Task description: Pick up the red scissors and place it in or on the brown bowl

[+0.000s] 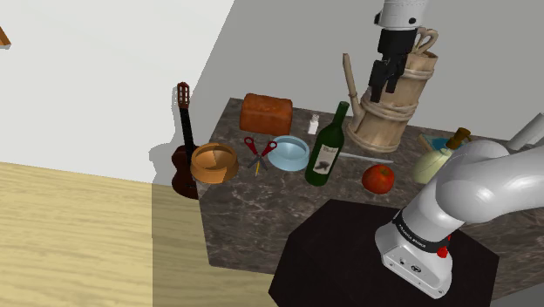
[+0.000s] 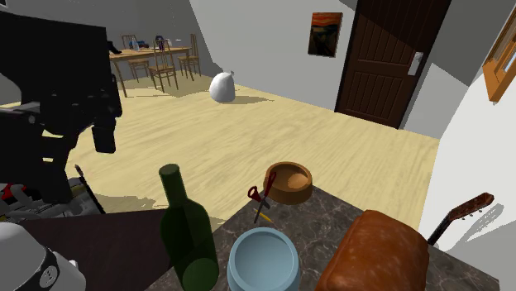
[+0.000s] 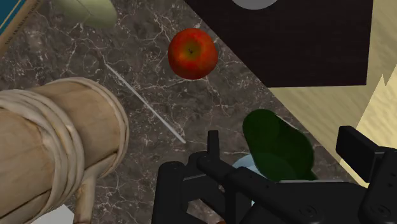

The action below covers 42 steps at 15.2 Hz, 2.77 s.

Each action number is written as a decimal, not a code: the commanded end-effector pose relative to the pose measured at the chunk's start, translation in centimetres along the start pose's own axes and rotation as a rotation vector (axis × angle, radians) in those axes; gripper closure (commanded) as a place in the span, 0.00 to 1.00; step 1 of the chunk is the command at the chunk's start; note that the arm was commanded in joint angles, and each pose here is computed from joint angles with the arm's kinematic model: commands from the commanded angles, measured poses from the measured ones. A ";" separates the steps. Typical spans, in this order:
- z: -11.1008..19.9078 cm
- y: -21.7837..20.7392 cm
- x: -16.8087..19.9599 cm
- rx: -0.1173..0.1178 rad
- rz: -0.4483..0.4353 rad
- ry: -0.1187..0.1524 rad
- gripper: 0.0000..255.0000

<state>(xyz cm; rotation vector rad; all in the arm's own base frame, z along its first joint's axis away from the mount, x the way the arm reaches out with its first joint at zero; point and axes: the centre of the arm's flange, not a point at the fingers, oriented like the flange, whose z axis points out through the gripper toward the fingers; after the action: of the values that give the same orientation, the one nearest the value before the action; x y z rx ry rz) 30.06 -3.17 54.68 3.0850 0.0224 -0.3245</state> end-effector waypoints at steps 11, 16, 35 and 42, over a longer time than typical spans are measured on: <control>5.9 -5.3 10.0 -0.022 -0.211 0.041 0.00; 8.7 -8.6 14.6 -0.033 -0.317 0.062 0.00; 18.9 -21.6 27.0 -0.068 -0.644 0.126 0.00; 21.2 -21.5 27.3 -0.068 -0.644 0.126 0.00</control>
<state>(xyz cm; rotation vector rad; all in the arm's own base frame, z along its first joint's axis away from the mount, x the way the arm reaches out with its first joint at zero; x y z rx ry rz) 52.01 17.76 27.52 2.9326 1.0117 -0.1358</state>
